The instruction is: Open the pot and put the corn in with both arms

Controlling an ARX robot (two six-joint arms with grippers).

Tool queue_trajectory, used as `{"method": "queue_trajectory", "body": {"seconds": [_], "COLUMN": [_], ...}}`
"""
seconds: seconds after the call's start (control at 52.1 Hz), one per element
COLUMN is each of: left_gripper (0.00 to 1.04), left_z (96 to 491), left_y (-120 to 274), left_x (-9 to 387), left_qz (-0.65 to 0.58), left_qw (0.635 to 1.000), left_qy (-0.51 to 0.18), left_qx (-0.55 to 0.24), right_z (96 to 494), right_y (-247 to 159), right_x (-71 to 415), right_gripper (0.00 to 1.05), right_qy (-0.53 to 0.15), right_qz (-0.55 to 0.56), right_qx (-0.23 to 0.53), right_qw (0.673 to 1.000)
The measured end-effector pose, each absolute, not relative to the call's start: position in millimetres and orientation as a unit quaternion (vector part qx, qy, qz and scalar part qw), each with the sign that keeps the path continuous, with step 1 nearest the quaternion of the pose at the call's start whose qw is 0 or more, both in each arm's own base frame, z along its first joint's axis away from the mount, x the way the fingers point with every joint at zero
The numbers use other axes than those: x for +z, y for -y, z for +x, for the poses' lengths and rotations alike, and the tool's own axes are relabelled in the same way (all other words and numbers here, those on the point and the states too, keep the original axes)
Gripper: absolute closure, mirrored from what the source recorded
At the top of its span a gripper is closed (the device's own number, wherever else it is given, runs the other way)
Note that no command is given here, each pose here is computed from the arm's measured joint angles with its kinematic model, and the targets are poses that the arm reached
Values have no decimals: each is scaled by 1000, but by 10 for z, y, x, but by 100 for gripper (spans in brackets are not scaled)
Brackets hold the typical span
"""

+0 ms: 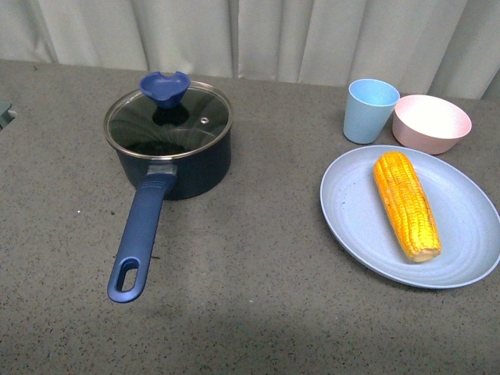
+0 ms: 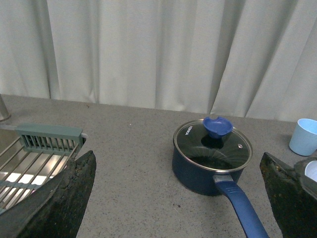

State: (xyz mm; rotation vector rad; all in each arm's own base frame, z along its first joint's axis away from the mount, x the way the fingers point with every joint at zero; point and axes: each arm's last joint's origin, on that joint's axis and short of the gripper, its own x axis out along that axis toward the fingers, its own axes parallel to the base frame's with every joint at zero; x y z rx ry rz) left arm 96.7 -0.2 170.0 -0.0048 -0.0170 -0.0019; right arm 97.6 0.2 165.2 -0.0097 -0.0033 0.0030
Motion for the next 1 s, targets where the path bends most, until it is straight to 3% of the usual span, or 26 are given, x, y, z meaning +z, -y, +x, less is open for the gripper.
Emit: {"method": "queue_trajectory", "body": {"seconds": [0.269, 0.403, 0.576, 0.826, 0.999], "left_gripper": [7, 7, 7, 7, 7], "left_z": [967, 1028, 1213, 1847, 2394], "left_y": [1, -7, 36, 200, 415], "left_x": [1700, 1613, 1607, 1704, 1622], "left_qz": [-2, -35, -52, -65, -66], "left_qw": [1000, 994, 994, 997, 995], "left_qy": [8, -67, -72, -40, -69], "left_qx": [2, 84, 71, 24, -9], "right_z": [976, 976, 976, 976, 976], "right_y": [-2, -2, -2, -2, -2], "right_x": [1652, 1652, 1652, 1652, 1652], "right_gripper": [9, 9, 9, 9, 9], "right_qy": [1, 2, 1, 2, 1], "right_qz": [-5, -5, -5, -5, -5], "right_qx": [2, 1, 2, 2, 2], "right_qw": [1000, 1000, 1000, 1000, 1000]}}
